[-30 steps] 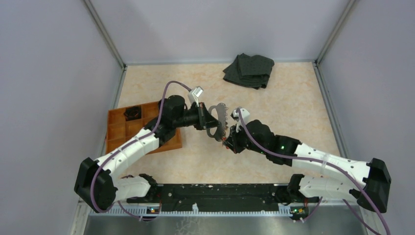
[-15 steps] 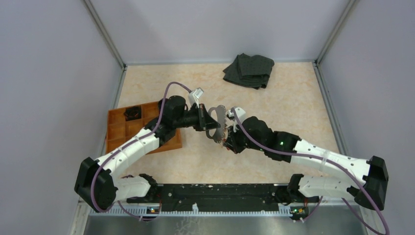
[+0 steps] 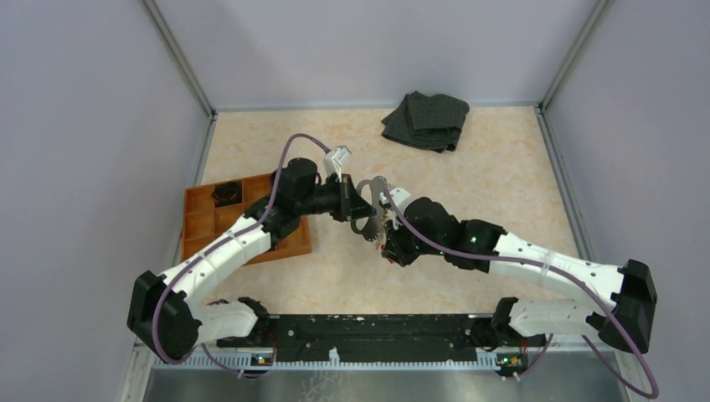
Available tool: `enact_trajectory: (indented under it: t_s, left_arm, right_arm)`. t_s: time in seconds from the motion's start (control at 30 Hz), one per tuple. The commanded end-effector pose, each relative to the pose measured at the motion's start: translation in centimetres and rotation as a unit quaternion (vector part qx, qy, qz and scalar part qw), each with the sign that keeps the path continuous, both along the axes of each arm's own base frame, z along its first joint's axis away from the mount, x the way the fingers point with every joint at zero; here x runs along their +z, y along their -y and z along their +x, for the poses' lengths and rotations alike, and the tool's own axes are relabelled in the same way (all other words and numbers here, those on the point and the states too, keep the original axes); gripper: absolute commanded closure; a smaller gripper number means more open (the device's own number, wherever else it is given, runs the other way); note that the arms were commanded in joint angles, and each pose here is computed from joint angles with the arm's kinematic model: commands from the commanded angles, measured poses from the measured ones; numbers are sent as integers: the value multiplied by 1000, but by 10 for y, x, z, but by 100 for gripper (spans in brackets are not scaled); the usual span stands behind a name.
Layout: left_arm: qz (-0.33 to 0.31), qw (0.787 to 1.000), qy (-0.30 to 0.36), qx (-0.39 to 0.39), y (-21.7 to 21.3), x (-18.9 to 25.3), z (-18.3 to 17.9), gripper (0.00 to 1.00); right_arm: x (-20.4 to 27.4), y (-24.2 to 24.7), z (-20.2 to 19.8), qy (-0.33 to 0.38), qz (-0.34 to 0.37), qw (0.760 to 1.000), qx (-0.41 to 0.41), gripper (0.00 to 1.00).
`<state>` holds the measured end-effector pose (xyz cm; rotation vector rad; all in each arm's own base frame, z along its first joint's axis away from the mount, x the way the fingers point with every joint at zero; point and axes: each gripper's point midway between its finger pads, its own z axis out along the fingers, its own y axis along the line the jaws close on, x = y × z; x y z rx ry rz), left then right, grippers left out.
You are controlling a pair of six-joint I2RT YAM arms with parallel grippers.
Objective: Remove the keys from the keyring
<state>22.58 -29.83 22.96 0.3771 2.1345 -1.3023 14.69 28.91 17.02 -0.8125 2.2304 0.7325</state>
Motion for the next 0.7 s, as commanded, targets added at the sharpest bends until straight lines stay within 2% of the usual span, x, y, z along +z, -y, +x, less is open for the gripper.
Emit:
enact_trajectory:
  t_s: [0.0,0.67]
  left_arm:
    - [-28,997,61,-32,6,39,-2,100]
    - [-25,995,65,-67,16,37,-16,100]
  right_arm:
    - [25,-14,4,18,26,999,13,100]
    - [31,-20,10,17,27,999,1,100]
